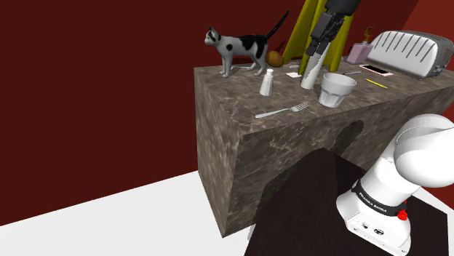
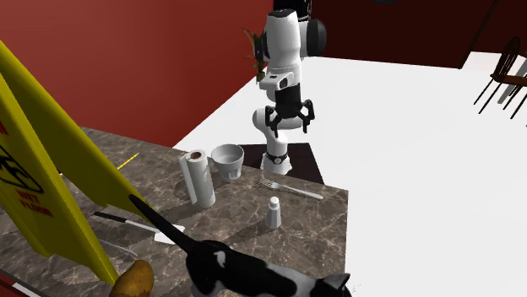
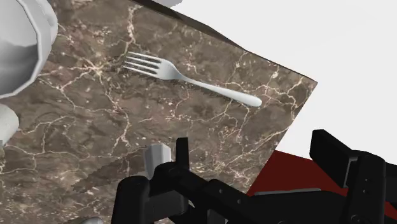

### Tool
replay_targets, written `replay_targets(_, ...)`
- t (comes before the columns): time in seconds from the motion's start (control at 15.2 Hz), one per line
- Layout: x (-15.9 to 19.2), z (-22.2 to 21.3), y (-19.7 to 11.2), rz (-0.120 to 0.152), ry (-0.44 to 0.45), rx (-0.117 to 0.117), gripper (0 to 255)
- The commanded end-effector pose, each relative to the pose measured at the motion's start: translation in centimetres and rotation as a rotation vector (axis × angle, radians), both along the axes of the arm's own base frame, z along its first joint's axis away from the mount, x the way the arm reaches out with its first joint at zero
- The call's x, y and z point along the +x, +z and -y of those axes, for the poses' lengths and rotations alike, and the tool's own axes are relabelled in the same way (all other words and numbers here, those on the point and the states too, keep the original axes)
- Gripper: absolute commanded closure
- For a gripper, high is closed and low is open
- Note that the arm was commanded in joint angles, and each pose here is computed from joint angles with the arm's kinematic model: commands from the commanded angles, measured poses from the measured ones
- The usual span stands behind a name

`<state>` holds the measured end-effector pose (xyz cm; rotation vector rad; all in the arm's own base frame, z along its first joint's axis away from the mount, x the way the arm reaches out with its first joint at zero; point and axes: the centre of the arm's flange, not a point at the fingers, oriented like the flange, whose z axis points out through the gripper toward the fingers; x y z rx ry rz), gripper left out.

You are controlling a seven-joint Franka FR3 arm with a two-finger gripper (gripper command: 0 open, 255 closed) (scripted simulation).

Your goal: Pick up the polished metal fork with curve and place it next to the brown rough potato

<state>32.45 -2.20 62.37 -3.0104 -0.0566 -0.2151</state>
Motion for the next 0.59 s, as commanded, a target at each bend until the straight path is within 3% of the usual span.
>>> replay_targets(0.0,0.0,0.0,0.0,0.0,0.0,0.0,0)
replay_targets(0.53,2.7,0.5,-10.1,-0.061,0.53,-0.128,0)
